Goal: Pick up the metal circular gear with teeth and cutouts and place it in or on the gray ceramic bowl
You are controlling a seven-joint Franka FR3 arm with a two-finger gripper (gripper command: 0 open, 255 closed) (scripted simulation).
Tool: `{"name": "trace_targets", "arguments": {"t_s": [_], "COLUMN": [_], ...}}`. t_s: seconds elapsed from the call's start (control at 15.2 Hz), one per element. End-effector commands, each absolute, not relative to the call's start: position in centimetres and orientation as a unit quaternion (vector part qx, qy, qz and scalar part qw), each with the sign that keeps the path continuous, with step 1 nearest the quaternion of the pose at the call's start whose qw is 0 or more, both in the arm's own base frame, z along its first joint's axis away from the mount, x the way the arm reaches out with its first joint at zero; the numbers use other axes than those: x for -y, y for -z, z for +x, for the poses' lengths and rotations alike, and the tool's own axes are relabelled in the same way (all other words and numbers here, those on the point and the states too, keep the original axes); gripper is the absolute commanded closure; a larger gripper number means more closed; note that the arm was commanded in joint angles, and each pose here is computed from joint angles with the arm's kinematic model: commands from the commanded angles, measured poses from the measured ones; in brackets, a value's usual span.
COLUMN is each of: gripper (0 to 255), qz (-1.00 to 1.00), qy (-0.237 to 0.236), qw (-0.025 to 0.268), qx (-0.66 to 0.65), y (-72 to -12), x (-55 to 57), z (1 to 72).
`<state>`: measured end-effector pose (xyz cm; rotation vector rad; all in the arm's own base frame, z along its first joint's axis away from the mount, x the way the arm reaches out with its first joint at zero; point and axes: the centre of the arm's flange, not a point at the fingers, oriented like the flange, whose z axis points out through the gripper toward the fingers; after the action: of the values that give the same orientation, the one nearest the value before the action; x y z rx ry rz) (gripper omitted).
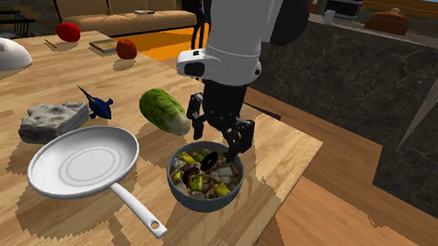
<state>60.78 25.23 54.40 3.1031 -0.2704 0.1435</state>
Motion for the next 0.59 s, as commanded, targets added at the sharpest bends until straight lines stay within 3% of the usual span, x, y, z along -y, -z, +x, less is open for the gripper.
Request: {"name": "trace_targets", "arguments": {"t_s": [0.0, 0.53], "gripper": [0, 0], "qz": [0.995, 0.995], "qy": [-0.046, -0.046], "qw": [0.012, 0.012], "qx": [0.087, 0.087], "y": [-56.7, -57.7], "x": [-25.4, -25.5], "z": [60.5, 60.4]}}
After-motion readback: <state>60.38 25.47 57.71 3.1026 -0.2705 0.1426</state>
